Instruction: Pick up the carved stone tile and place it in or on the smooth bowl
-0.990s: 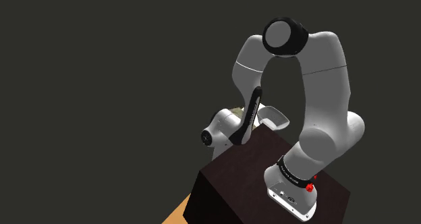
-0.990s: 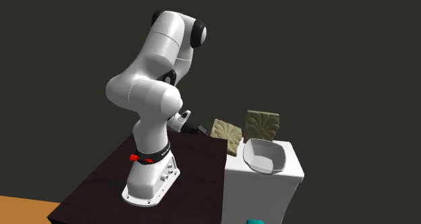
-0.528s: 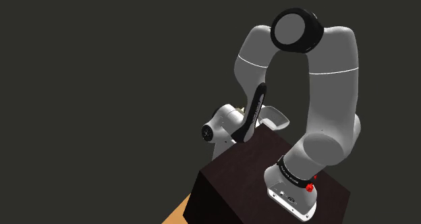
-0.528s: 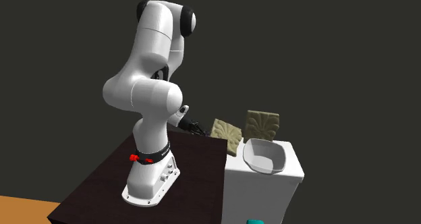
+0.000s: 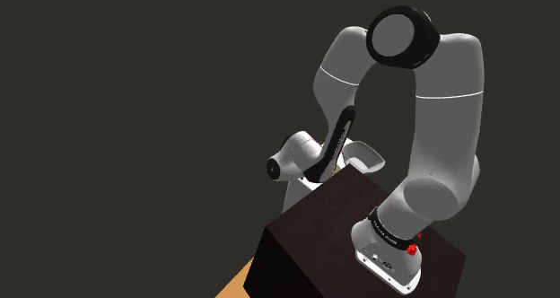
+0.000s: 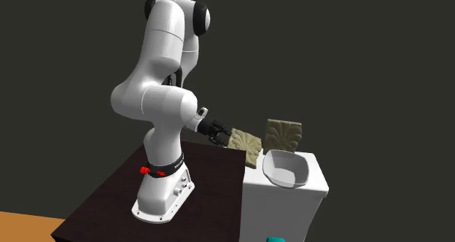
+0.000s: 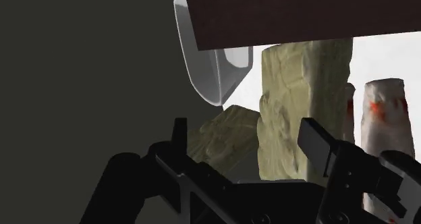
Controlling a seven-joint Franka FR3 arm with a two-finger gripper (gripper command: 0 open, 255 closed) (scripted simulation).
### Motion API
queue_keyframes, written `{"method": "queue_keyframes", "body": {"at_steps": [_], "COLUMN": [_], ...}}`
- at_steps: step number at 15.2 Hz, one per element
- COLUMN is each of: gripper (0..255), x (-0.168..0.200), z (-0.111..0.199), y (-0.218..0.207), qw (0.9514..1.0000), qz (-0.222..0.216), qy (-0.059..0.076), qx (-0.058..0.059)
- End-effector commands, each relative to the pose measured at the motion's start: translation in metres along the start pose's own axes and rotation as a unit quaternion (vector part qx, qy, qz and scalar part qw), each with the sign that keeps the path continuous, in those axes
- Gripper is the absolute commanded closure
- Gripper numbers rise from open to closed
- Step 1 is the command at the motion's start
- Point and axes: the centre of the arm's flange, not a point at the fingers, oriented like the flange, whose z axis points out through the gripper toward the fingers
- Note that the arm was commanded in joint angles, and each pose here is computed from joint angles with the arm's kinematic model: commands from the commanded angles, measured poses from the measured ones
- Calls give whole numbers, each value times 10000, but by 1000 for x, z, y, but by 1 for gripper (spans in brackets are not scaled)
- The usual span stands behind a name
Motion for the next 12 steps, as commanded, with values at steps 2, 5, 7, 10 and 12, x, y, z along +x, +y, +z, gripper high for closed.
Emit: {"method": "queue_keyframes", "body": {"at_steps": [2,5,7,10,12], "gripper": [0,0,0,0,0], "x": [25,33,32,32,32], "z": [-15,-14,-4,12,20], "y": [-19,-25,-27,-30,-31], "qw": [9968,9948,9948,9948,9948], "qz": [-317,-419,-419,-419,-419], "qy": [-43,-90,-90,-90,-90], "qx": [737,928,928,928,928]}}
